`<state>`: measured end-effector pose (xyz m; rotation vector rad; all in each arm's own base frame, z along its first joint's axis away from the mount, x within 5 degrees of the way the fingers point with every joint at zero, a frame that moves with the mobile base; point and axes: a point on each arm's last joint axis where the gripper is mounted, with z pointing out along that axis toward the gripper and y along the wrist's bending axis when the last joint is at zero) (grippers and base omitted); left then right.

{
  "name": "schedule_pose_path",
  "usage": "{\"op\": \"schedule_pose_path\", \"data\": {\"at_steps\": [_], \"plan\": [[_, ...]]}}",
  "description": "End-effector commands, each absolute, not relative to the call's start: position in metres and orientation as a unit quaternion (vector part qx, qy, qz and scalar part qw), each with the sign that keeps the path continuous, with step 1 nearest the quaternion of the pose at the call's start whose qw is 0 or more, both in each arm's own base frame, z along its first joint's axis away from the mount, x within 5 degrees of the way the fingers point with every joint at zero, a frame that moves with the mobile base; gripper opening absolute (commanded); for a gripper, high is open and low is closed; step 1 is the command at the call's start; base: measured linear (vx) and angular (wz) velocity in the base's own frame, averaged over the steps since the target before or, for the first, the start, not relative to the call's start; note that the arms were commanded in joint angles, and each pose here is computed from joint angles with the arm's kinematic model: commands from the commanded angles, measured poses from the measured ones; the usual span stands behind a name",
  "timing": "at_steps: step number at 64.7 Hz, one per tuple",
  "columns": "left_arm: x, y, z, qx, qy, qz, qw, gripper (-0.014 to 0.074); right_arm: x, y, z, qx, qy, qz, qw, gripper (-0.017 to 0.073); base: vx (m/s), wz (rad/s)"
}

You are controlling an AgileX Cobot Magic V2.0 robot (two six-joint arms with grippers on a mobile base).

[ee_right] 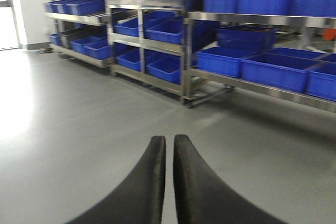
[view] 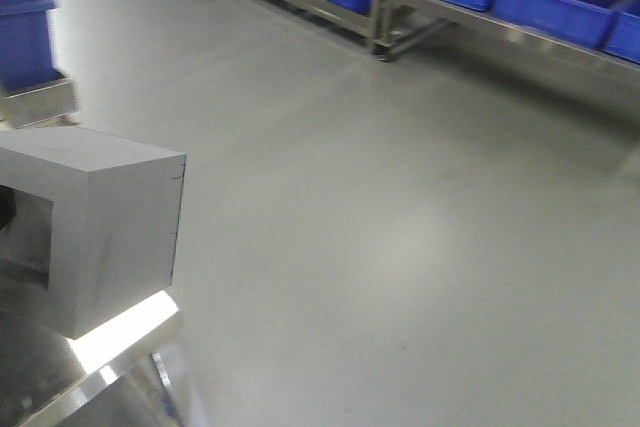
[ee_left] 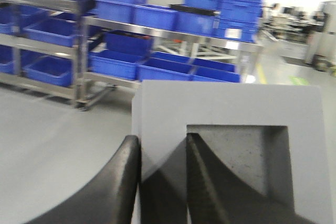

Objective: Sort gray base to blue bin
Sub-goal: 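Drive the base away from the table, holding the block in the left gripper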

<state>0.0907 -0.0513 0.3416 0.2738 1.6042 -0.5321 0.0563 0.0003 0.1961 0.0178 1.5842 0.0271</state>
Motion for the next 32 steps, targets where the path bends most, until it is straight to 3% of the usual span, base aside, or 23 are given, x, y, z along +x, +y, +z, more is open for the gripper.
{"op": "schedule_pose_path", "data": {"at_steps": [1, 32], "plan": [[0.0879, -0.0515, 0.3617, 0.116, 0.658, -0.259, 0.697, 0.0004, 0.0556, 0.0002, 0.2032, 0.005, 0.682, 0.008, 0.731, -0.0004, 0.02, -0.63], [0.0879, -0.0515, 0.3617, 0.116, 0.658, -0.259, 0.697, 0.0004, 0.0556, 0.0002, 0.2032, 0.005, 0.682, 0.008, 0.731, -0.0004, 0.06, -0.61]]}}
